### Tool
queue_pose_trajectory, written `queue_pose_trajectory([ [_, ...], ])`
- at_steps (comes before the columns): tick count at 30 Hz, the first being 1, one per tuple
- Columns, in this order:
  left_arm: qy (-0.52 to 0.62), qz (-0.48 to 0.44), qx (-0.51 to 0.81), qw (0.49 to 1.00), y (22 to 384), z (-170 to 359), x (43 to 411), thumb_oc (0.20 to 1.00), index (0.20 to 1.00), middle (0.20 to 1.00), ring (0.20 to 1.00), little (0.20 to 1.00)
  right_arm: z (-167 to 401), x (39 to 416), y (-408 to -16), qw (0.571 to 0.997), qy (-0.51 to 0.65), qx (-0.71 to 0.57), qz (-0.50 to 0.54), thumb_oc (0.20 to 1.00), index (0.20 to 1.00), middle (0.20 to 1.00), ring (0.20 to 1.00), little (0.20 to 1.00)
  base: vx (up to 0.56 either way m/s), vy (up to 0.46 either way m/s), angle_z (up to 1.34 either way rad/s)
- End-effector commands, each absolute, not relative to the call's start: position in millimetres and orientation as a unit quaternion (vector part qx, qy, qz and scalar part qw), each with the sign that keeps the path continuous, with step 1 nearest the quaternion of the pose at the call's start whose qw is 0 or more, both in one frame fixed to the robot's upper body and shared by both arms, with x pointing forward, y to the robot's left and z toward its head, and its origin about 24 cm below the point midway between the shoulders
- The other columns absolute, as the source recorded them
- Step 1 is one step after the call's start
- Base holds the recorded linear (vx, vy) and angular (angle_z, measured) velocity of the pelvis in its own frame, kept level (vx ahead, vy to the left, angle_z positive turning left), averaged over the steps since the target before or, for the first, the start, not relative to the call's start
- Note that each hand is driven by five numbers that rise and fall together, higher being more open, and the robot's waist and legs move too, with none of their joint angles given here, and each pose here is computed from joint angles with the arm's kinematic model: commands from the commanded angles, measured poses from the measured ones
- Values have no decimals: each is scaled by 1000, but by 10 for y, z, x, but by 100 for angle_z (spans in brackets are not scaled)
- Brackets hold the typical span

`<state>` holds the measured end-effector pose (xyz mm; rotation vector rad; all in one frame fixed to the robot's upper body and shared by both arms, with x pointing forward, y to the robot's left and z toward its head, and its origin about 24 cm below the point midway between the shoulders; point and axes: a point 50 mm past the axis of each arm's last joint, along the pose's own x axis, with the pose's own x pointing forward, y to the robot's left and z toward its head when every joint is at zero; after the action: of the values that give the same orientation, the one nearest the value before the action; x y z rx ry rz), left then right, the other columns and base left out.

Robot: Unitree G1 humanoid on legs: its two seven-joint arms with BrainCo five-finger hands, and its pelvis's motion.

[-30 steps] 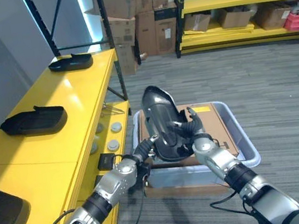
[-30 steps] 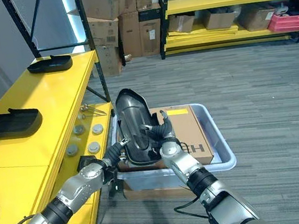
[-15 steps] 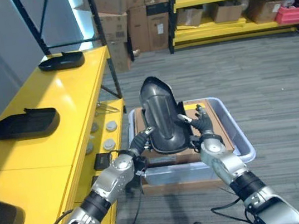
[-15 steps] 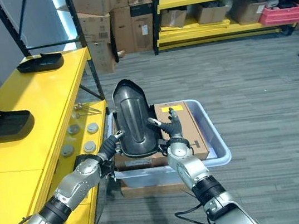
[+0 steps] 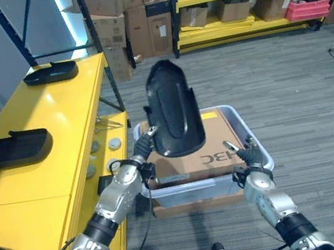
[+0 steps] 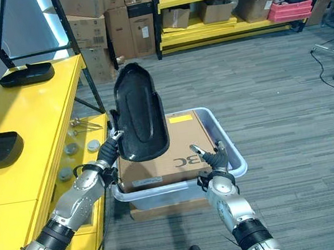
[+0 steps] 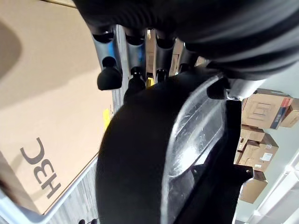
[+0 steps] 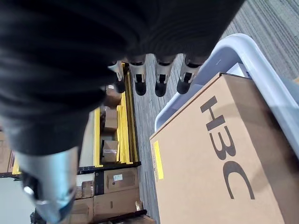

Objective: Move parts from the plastic box to the shelf.

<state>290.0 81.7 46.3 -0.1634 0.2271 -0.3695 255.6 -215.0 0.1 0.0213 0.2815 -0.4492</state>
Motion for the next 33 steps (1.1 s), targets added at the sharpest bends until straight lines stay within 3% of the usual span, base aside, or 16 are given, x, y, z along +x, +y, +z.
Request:
queue_pose_trajectory([
  [1,-7,-178,-106,978,840,860,3026,200,200,200,200,200,164,2682,-2180,968,91,33,-230,1000,1000,1000,1000,1000,0,0,0],
  [7,-90,-124,-82,985,1164,1106,3025,200,200,200,200,200,46,2587,-2266,964,117,25,-236,1000,1000,1000,1000,1000,0,0,0],
  [14,-195,-33,-18,980,1803,1418,2864,200,200,200,200,200,-267,2324,-2388,955,184,13,-232,1000,1000,1000,1000,1000,-26,-3,7],
  [19,-247,-43,-17,968,1896,1646,2794,200,200,200,200,200,-432,2033,-2582,942,206,14,-266,1000,1000,1000,1000,1000,-55,-88,98],
  [28,-319,17,1,948,2180,1840,2481,200,200,200,200,200,-428,2092,-2556,948,217,-30,-230,1000,1000,1000,1000,1000,-154,-145,110],
  [33,-343,0,4,939,2241,1897,2423,200,200,200,200,200,-506,1958,-2594,940,237,-32,-244,1000,1000,1000,1000,1000,-133,-62,103],
])
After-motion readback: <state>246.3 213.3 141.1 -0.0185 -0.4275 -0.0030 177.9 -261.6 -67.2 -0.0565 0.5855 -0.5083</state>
